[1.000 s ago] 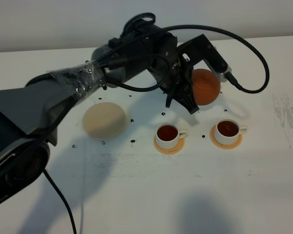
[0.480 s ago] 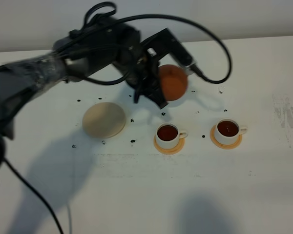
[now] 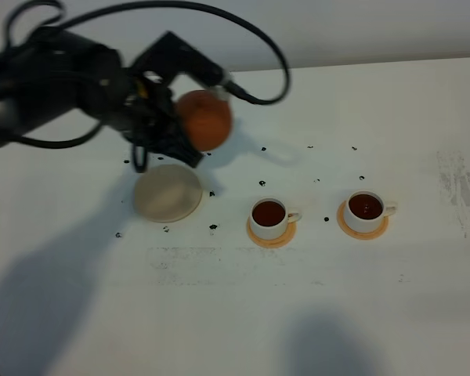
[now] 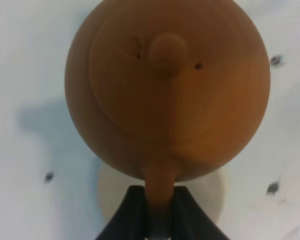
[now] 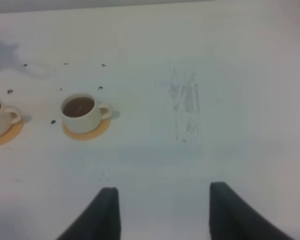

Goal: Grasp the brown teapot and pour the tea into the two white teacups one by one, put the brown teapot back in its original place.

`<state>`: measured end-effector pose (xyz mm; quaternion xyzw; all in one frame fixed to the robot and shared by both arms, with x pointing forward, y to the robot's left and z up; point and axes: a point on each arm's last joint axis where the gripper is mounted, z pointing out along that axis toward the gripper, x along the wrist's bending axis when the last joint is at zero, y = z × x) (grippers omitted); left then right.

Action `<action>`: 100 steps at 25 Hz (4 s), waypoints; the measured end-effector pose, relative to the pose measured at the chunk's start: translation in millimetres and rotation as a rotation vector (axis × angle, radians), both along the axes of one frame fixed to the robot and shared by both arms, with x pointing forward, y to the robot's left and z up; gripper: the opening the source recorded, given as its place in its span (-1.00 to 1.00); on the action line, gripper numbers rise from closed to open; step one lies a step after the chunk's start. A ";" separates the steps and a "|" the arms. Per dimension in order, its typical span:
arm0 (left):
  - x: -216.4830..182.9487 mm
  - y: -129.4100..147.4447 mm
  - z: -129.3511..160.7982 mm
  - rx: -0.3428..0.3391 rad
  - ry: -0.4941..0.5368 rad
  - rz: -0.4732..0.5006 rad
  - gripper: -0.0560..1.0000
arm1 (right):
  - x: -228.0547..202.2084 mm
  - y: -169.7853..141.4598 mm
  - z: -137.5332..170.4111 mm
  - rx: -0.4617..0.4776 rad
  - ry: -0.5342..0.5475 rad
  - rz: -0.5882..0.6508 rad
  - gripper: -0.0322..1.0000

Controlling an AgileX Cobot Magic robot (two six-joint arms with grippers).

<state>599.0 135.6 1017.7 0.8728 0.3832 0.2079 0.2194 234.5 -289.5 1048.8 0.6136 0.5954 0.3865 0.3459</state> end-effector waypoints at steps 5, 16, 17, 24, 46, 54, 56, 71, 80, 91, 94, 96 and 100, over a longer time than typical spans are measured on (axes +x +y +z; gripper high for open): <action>-8.0 23.1 -8.3 0.015 0.089 0.076 -0.69 | 0.0 0.0 0.0 0.000 0.000 0.000 -0.12; -17.5 29.3 -30.9 0.024 0.174 0.117 -0.69 | 0.0 0.0 0.0 0.000 0.000 0.000 -0.12; -17.5 29.3 -34.3 0.028 0.184 0.119 -0.69 | 0.0 0.0 0.0 0.000 0.000 0.000 -0.12; -14.3 34.1 -47.2 0.032 0.218 0.150 -0.69 | 0.0 0.0 0.0 0.000 0.000 0.000 -0.12; -10.9 46.4 -76.7 0.009 0.190 0.187 -0.69 | 0.0 0.0 0.0 0.000 0.000 0.000 -0.12; -11.7 45.3 -83.7 0.018 0.221 0.188 -0.69 | 0.0 0.0 0.0 0.000 0.000 0.000 -0.12; -11.9 44.8 -83.7 0.008 0.225 0.195 -0.69 | 0.0 0.0 0.0 0.000 0.000 0.000 -0.12; -14.6 45.1 -72.0 0.013 0.204 0.162 -0.05 | 0.0 0.0 0.0 0.000 0.000 0.000 -0.12; -15.5 75.4 -36.4 0.030 0.123 0.237 -0.06 | 0.0 0.0 0.0 0.000 0.000 0.000 -0.12; -57.6 148.7 31.6 0.085 0.137 0.461 -0.11 | 0.0 0.0 0.0 0.000 0.000 0.000 -0.12; -85.7 157.5 46.0 0.061 0.108 0.511 -0.11 | 0.0 0.0 0.0 0.000 0.000 0.000 -0.12; -110.3 162.5 51.6 0.044 0.102 0.550 -0.11 | 0.0 0.0 0.0 0.000 0.000 0.000 -0.12; -161.9 166.2 60.6 -0.002 0.086 0.604 -0.11 | 0.0 0.0 0.0 0.000 0.000 0.000 -0.12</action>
